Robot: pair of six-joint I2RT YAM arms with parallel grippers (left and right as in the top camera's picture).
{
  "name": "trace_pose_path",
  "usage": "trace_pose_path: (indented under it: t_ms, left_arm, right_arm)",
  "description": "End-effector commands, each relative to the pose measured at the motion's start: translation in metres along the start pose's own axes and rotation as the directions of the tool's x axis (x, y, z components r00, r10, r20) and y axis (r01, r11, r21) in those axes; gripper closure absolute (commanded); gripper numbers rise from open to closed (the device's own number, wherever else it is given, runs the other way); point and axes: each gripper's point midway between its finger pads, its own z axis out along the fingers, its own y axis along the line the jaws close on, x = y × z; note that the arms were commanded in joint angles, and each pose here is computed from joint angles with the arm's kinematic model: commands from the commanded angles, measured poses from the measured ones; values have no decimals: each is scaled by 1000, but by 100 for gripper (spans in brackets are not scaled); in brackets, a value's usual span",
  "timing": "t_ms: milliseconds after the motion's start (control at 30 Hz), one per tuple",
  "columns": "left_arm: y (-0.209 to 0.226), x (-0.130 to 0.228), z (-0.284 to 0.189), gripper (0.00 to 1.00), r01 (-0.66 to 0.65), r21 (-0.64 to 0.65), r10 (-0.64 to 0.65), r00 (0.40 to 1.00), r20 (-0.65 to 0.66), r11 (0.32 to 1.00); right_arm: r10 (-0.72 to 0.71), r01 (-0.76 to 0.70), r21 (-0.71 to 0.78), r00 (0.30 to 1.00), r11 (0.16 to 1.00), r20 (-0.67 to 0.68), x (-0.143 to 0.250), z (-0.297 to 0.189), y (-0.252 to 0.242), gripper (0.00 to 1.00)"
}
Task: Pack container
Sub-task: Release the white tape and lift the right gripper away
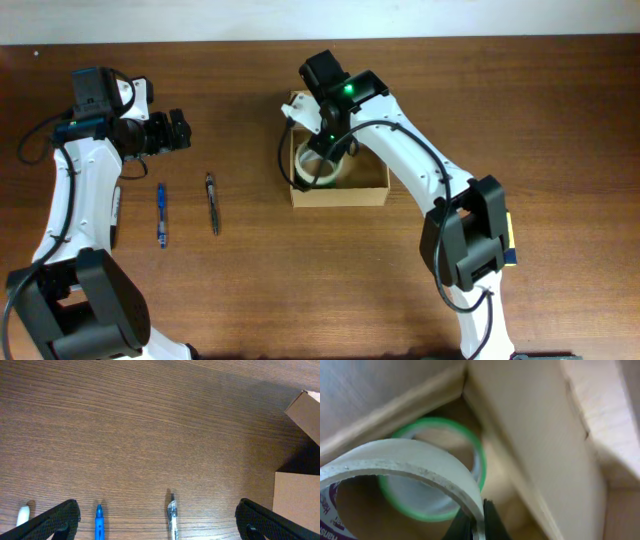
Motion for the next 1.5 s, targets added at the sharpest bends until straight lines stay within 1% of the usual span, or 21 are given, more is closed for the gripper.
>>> trace_pose_path:
  t_ms: [0,133,433,467,533,567,700,767,833,900,933,1000,1067,1133,1233,1300,1333,1367,1400,1433,1467]
  left_arm:
    - [-1,-5,-1,1,-15,13,15,1000,10,1000]
    - [-1,-5,-1,1,-15,13,15,1000,9,1000]
    - [-1,-5,-1,1,-15,13,15,1000,9,1000]
    - [-1,-5,-1,1,-15,13,15,1000,10,1000]
    - [-1,-5,-1,1,-15,13,15,1000,9,1000]
    - [-1,-5,-1,1,-15,13,15,1000,9,1000]
    - [-1,-5,-1,1,-15,13,15,1000,9,1000]
    - [-1,-5,-1,1,-14,13,14,1000,9,1000]
    - [-1,-5,-1,1,-15,13,15,1000,10,1000]
    - [-1,-5,-1,1,-15,13,15,1000,9,1000]
    - [-1,-5,-1,1,-15,13,15,1000,10,1000]
    - [-1,-5,-1,1,-15,13,15,1000,10,1000]
    - [-1,-5,-1,1,-15,13,15,1000,9,1000]
    - [-1,-5,-1,0,-15,13,15,1000,10,1000]
    - [-1,-5,-1,1,-15,13,15,1000,9,1000]
    - [-1,-5,-1,1,-15,13,15,1000,10,1000]
    - [-1,-5,-1,1,-15,13,15,1000,9,1000]
    - [-1,-5,-1,1,-15,13,15,1000,9,1000]
    - [-1,-5,-1,1,-15,13,15,1000,9,1000]
    - [-1,-5,-1,1,-15,13,15,1000,9,1000]
    - [-1,-5,-1,1,-15,13,15,1000,10,1000]
  right_arm:
    - [49,-49,1,998,999,40,-7,5,-8,96]
    - [61,-61,7,997,998,44,-6,10,-15,96]
    - [66,-65,-24,998,998,18,0,21,-11,96]
    - [66,-65,-24,998,998,20,0,21,-11,93]
    - [66,-66,-22,998,998,24,-1,21,-11,73]
    - [66,-65,-22,998,998,24,-1,21,-11,67]
    - [114,-114,10,994,993,6,1,14,-17,64]
    - [130,-129,41,991,991,-17,4,-11,-22,63]
    - [165,-165,94,986,982,3,1,-43,-32,62]
    - [218,-229,143,972,963,89,-9,-87,-43,57]
    - [220,-245,175,964,954,148,-13,-120,-49,55]
    - [235,-287,226,944,931,231,-9,-169,-59,54]
    - [318,-411,253,886,876,338,9,-223,-73,51]
    - [393,-527,263,815,808,426,37,-267,-91,50]
    - [490,-670,269,710,692,505,93,-308,-113,45]
    - [557,-733,266,659,626,505,138,-316,-121,42]
    - [633,-784,251,610,567,476,182,-308,-123,38]
    - [671,-805,246,588,540,451,202,-300,-122,32]
    - [722,-825,250,565,507,400,227,-288,-119,30]
    - [760,-834,252,551,490,346,247,-275,-114,30]
    - [804,-853,244,519,461,292,267,-261,-110,30]
